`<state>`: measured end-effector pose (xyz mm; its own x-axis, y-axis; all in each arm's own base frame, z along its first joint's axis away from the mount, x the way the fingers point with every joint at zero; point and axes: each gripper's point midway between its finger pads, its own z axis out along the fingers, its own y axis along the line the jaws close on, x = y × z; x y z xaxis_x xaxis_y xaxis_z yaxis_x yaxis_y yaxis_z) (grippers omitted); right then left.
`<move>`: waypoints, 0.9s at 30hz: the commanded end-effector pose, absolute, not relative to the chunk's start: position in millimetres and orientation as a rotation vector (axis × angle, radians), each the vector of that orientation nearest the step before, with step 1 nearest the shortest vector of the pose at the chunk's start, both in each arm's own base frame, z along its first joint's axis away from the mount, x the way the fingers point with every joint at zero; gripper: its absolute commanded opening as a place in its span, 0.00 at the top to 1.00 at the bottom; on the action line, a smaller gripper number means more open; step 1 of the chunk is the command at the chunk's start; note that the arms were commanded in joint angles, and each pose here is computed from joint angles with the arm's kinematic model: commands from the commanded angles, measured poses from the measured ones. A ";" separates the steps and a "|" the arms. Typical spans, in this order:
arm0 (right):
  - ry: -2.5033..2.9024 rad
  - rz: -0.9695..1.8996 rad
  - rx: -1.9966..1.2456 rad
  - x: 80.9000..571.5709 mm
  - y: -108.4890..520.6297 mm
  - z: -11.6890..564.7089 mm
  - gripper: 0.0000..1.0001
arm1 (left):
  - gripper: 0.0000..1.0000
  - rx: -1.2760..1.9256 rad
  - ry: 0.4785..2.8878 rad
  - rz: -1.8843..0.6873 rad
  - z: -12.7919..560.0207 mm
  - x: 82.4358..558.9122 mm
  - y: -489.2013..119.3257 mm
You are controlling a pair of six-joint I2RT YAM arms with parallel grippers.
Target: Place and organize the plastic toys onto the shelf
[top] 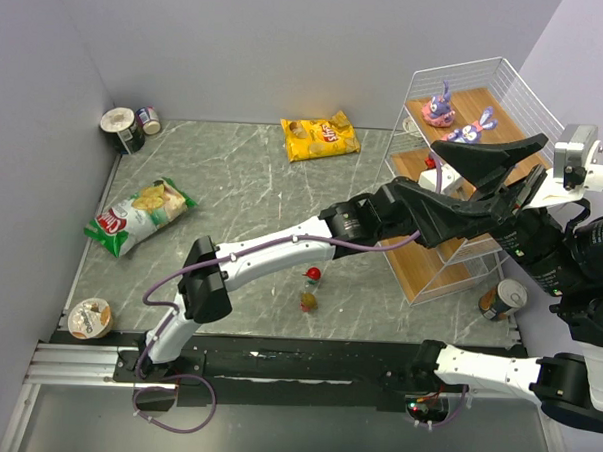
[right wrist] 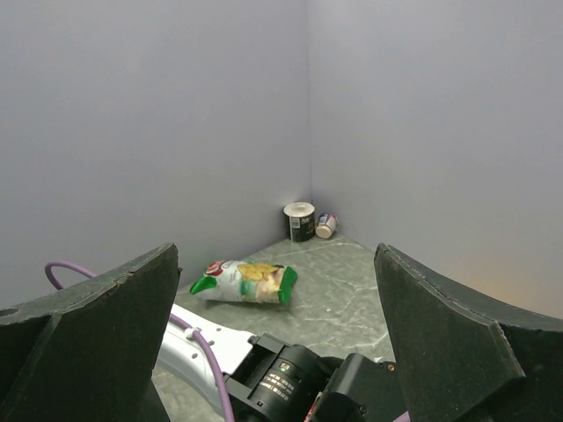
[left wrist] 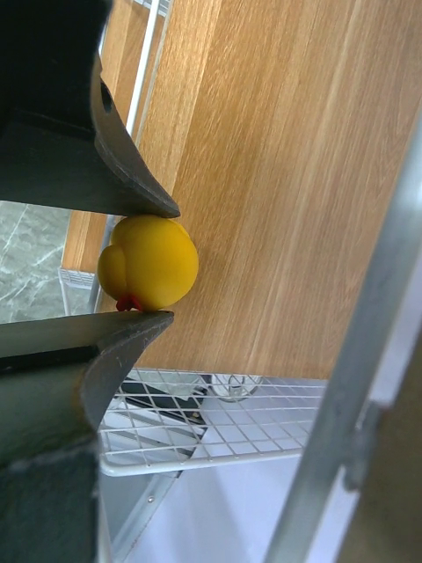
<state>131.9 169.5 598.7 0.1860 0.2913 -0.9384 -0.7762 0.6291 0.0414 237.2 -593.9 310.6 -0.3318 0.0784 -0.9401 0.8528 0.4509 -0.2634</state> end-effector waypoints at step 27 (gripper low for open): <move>1.147 0.763 -0.483 137.2 164.4 598.4 0.02 | 0.63 0.736 1.708 -1.022 326.3 227.0 -604.5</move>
<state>136.4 170.1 592.6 0.1842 0.2744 -0.9438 -0.7629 0.6454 0.0387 231.9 -599.3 310.6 -0.3372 0.0583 -0.9396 0.8375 0.4743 -0.2712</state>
